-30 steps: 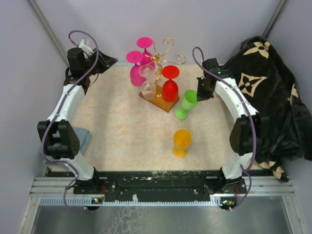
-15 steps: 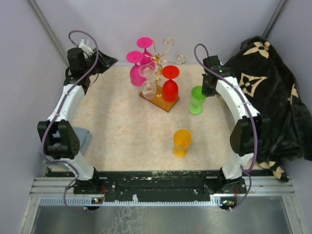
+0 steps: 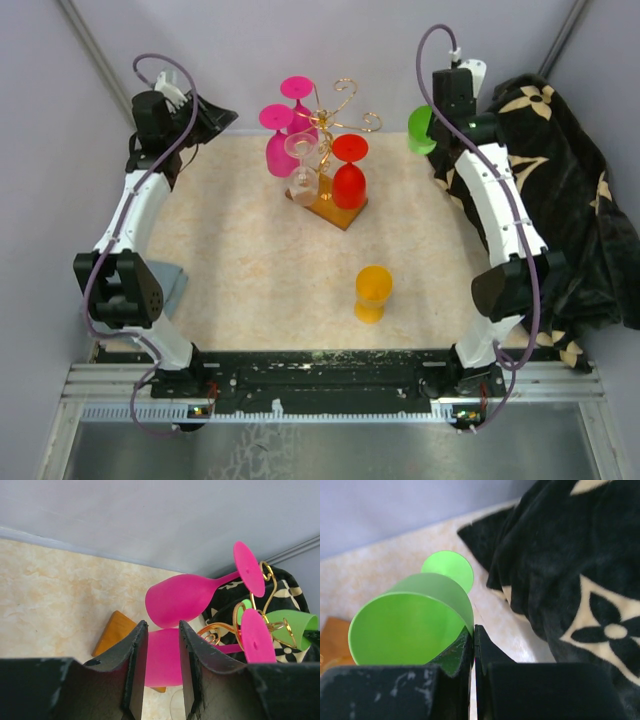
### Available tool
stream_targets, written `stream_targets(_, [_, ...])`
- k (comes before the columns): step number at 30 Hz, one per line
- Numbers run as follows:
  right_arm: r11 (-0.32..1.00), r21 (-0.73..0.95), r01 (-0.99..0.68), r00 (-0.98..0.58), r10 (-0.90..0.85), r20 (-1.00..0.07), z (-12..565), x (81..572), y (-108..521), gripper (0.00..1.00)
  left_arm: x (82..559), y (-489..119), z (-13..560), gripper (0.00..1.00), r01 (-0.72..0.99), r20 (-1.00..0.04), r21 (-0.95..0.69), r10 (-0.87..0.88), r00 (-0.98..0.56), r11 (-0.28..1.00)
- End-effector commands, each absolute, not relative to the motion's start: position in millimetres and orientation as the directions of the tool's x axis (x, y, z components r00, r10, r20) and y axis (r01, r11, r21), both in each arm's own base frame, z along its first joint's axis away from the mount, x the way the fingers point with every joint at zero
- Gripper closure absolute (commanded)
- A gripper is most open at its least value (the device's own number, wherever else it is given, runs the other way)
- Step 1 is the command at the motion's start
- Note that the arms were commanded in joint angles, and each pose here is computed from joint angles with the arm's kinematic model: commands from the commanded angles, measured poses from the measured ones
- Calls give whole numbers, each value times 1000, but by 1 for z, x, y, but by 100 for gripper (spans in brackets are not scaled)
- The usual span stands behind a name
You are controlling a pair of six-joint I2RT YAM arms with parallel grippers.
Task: Place the wine glass upside down on the wine glass rack
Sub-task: Pick up the wine glass at the center of the board, then turn the wine glass upside down at the wine rack.
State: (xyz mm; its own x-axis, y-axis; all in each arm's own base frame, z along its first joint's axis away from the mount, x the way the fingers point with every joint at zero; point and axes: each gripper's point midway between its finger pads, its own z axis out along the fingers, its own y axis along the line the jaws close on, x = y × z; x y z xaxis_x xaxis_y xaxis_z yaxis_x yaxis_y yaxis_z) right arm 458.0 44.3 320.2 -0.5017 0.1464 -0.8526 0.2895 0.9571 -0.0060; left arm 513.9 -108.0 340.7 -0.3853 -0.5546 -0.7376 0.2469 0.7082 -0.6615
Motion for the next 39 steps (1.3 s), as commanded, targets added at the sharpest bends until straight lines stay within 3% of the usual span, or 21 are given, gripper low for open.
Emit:
stream_targets(1, [936, 124, 330, -159, 184, -970, 430, 465, 42, 100, 505, -107, 391, 63, 308, -775, -631, -559, -294, 712])
stream_targets(7, [936, 279, 217, 63, 272, -960, 492, 475, 66, 100, 500, -107, 422, 60, 349, -776, -630, -582, -243, 694])
stream_targets(12, [882, 465, -78, 274, 467, -841, 556, 452, 93, 100, 490, -121, 446, 55, 438, -736, -666, -627, -256, 603])
stream_targets(17, [820, 498, -281, 265, 566, -781, 581, 445, 123, 100, 483, -132, 472, 54, 515, -698, -687, -664, -269, 513])
stream_targets(20, [746, 529, -405, 230, 643, -730, 590, 441, 136, 100, 478, -137, 486, 53, 562, -682, -686, -678, -274, 463])
stream_targets(24, [555, 551, -623, 115, 762, -637, 600, 429, 155, 100, 471, -146, 500, 56, 616, -629, -707, -707, -324, 348])
stream_targets(29, [316, 521, -793, -70, 802, -593, 608, 422, 177, 100, 463, -155, 512, 58, 674, -581, -708, -717, -386, 211])
stream_targets(35, [-37, 485, -874, -346, 749, -565, 604, 416, 201, 100, 446, -163, 524, 62, 722, -515, -692, -702, -492, 2])
stream_targets(39, [-190, 452, -871, -451, 672, -587, 600, 411, 213, 100, 434, -166, 528, 63, 739, -497, -666, -680, -538, -98])
